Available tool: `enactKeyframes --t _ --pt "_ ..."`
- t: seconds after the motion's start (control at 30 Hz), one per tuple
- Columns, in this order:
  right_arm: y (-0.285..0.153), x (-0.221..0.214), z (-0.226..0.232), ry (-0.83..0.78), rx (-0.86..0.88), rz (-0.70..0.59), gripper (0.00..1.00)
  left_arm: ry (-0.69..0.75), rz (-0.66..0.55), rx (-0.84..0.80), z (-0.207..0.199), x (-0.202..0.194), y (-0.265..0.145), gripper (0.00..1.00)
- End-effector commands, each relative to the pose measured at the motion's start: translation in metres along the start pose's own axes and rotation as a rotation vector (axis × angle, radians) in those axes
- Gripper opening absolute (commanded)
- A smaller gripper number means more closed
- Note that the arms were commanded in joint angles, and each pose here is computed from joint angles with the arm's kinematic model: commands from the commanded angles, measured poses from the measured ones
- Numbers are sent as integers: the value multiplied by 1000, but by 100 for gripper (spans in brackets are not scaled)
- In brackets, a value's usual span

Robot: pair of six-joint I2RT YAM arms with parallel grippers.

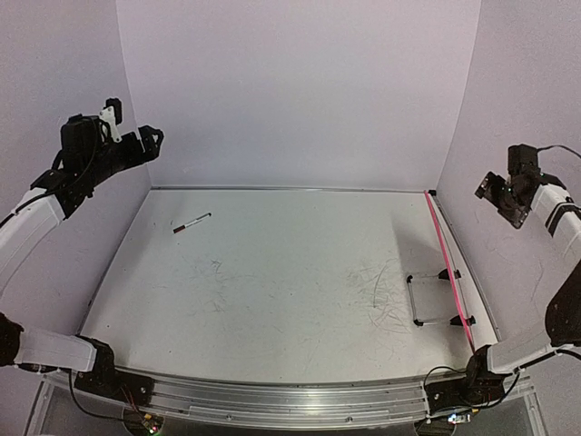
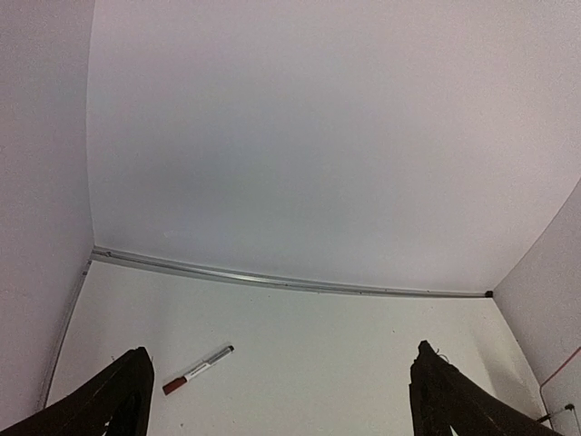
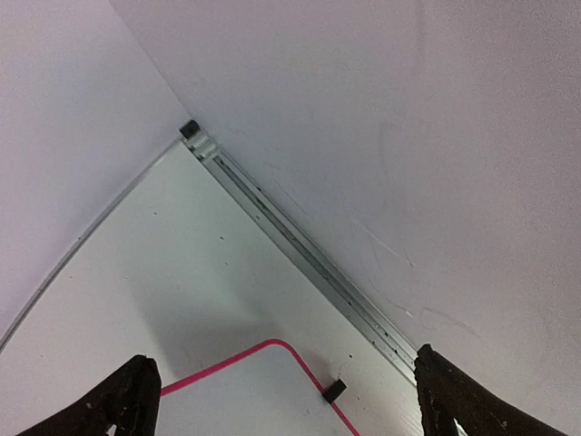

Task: Write a sentence on the whiteboard
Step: Move the whiteboard stand to the center of the board.

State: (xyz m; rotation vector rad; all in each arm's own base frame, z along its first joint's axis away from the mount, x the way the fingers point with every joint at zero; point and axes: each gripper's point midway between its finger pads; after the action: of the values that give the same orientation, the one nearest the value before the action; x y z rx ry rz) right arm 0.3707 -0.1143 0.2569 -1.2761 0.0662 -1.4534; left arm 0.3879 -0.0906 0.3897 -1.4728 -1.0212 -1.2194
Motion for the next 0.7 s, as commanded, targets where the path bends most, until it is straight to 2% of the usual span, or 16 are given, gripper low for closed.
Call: enactKeyframes --t 0.0,0.13,0.23,0.4,0.67 --pt "17 -14 -27 107 -75 24 98 -39 64 -118 -20 -23 5 99" --pt "28 -23 -56 117 -190 0 98 -74 116 -213 -36 -42 9 99" --pt "39 -41 -71 98 -235 33 98 -55 134 -232 -47 -51 9 100" --pt "63 -90 -65 114 -148 218 90 -13 148 -247 -61 -62 5 99" --pt "80 -124 -75 225 -168 294 91 9 176 -295 -85 -72 9 99"
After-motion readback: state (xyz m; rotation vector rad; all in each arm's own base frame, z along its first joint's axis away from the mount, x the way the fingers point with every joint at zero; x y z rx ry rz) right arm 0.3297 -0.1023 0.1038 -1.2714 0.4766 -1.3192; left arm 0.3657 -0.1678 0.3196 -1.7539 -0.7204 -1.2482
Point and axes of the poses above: each gripper's point midway between its finger pads, its own y axis out along the fingers, its own z axis along the line the jaws close on, x = y × z, and after that the axes turned 14 degrees about y, right-handed
